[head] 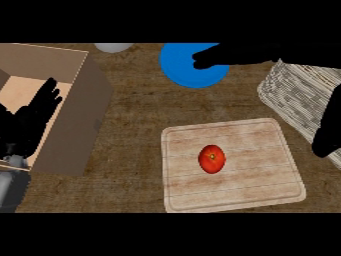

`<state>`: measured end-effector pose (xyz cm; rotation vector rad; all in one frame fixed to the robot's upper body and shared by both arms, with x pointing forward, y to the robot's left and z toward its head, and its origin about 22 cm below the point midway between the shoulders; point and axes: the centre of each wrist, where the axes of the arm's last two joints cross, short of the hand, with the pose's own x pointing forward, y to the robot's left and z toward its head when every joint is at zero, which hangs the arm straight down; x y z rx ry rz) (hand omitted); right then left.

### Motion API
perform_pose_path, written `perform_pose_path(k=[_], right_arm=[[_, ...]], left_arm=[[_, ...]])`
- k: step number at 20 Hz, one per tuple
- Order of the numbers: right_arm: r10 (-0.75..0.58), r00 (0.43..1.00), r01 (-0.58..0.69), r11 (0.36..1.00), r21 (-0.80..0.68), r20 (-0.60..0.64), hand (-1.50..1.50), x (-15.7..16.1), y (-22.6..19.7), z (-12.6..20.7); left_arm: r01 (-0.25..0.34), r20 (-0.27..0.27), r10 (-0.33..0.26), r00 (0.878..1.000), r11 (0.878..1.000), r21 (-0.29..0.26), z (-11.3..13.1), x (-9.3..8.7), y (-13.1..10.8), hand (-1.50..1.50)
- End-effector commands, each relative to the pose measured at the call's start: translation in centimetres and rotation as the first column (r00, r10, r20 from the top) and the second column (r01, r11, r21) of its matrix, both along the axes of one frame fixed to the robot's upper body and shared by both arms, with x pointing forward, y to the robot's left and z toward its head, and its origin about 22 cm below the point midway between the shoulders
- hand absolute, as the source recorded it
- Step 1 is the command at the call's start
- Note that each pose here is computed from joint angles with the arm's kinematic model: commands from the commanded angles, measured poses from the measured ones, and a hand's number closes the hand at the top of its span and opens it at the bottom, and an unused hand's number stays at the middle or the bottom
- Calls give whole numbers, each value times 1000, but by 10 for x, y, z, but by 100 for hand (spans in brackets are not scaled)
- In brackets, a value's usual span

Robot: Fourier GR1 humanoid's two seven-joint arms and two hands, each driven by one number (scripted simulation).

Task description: Pick the tomato from the cutting board and place it in the basket

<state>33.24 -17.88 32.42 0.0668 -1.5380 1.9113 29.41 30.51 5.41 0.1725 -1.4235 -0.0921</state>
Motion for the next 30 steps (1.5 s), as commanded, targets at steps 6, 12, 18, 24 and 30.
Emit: perform_pose_path(k=[6,12,18,24,30], right_arm=[[7,995,8,988,156,-98,-150,11,-60,-28],[24,991,-3,988,157,-128,-150,-3,-62,-90],[1,994,24,973,228,-112,-150,5,-43,-143],[21,981,44,941,334,-191,-150,-5,-5,-205],[2,989,27,981,194,-150,-150,9,26,-238]], left_arm=[[-28,-42,29,999,1000,9,-7,5,18,0],[-22,-43,22,999,1000,4,-22,0,-6,0],[-28,-41,28,999,1000,0,-10,-3,21,0],[-38,-32,38,999,999,4,-1,-1,8,0],[-7,-38,7,999,1000,0,-23,-2,1,0]])
